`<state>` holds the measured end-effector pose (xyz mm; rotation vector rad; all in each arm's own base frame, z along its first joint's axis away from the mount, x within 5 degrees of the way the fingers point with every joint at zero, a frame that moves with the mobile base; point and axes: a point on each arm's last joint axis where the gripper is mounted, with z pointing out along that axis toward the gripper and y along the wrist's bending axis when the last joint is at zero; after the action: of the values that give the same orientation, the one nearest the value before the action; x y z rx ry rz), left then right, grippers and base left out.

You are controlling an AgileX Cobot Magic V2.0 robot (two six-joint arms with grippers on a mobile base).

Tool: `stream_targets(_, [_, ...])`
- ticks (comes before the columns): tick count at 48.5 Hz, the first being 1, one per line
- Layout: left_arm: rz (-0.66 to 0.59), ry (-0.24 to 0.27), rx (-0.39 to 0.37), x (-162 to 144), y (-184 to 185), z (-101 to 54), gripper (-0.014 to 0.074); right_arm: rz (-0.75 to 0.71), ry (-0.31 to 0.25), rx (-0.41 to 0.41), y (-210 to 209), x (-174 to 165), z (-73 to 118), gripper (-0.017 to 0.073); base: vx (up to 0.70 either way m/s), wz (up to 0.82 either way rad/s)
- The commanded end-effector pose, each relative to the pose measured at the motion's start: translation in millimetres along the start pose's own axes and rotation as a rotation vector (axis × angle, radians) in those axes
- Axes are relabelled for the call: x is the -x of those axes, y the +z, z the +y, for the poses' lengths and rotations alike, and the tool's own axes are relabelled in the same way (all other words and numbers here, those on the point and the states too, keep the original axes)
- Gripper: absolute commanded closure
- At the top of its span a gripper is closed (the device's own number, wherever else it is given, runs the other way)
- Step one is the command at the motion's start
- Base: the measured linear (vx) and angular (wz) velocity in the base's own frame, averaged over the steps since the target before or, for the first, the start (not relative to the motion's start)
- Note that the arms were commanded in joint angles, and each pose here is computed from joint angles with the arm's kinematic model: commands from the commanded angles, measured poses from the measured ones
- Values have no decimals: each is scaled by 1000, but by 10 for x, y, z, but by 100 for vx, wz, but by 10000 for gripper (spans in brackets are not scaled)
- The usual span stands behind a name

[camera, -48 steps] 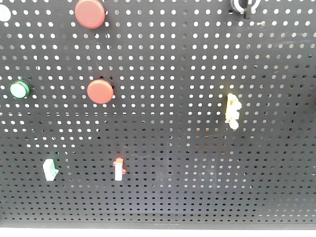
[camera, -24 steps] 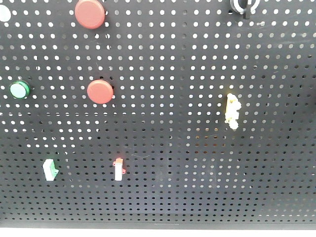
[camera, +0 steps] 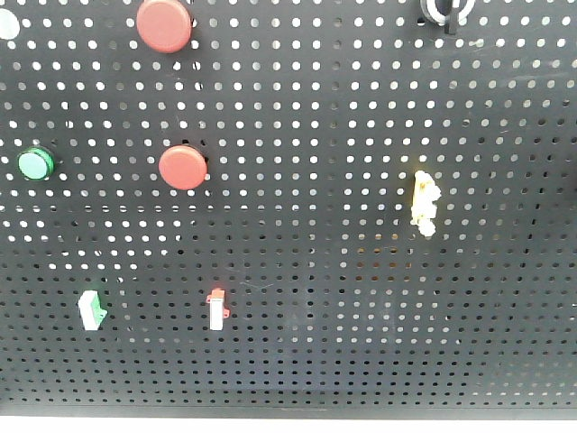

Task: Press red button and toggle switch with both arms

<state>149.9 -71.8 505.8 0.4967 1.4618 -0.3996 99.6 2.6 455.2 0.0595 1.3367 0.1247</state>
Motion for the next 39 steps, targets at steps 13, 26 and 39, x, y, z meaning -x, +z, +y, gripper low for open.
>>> stream_targets(13, [-116,-18,-83,423,551,42,592,-71,-20,-4,8,124,3,562,0,0])
stream_targets(26, [-118,-68,-122,490,825,80,592,-70,-20,-5,12,122,3,562,0,0])
stream_targets(39, [-92,-81,-135,432,973,99,592,-71,-20,-5,12,123,3,562,0,0])
